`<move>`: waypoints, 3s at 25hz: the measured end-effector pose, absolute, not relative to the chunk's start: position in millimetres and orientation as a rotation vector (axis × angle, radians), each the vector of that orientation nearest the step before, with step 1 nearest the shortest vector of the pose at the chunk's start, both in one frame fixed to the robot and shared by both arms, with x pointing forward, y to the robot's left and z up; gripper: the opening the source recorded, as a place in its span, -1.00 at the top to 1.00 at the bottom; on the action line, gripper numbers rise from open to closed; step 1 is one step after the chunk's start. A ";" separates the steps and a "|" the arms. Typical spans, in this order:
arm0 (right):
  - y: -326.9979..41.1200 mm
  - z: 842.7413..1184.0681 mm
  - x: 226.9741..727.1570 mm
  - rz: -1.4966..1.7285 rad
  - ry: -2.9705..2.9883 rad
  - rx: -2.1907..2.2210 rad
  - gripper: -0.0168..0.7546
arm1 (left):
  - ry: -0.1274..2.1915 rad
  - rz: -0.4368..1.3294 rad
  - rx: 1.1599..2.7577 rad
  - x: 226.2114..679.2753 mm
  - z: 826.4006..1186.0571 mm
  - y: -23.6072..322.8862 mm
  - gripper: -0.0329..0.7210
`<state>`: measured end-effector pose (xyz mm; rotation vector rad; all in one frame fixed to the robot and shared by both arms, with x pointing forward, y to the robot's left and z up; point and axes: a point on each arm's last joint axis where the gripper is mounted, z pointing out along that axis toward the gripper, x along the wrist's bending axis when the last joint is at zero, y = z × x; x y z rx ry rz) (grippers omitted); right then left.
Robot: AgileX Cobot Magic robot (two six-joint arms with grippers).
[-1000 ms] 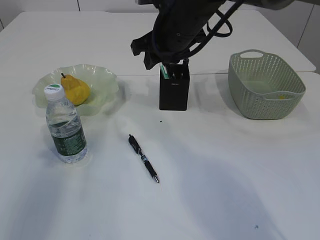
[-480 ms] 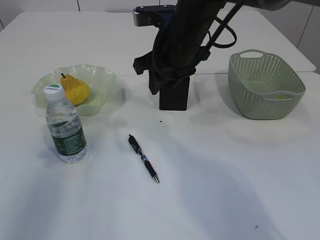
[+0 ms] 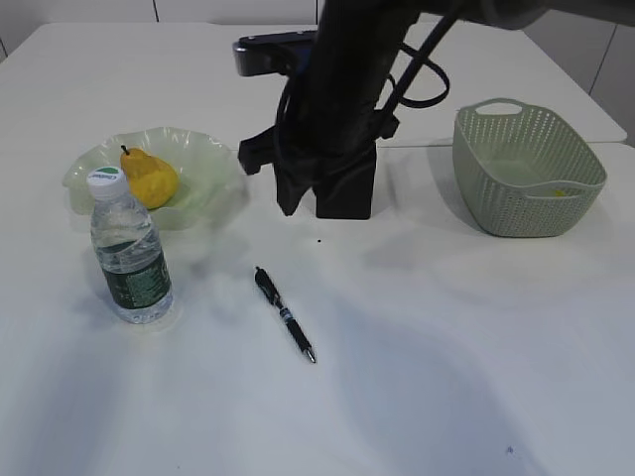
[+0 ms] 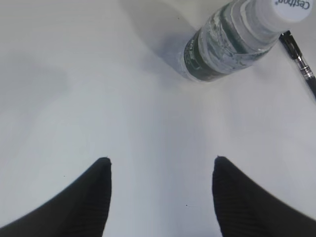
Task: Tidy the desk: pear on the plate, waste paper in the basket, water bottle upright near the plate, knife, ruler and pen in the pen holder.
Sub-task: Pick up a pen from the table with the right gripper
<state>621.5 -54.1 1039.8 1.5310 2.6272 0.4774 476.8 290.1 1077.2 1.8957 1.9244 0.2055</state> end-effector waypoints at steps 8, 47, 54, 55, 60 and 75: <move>-15.2 1020.7 606.9 0.366 2.672 1.430 0.11 | 1.924 0.207 1.895 476.9 1077.2 290.2 -0.30; 17.6 925.5 644.9 0.204 2.635 1.465 0.15 | 1.924 0.208 1.894 477.0 1077.3 290.2 -0.30; 18.0 910.2 645.3 0.163 2.647 1.471 0.15 | 1.924 0.208 1.894 477.0 1077.3 290.2 -0.30; 18.0 907.7 645.4 0.156 2.649 1.471 0.15 | 1.924 0.208 1.894 477.0 1077.3 290.2 -0.30; 17.1 902.7 646.1 0.143 2.652 1.476 0.15 | 1.924 0.208 1.894 477.0 1077.3 290.2 -0.30; 9.3 901.6 652.2 0.139 2.639 1.500 0.15 | 1.922 0.212 1.892 477.3 1077.4 290.2 -0.30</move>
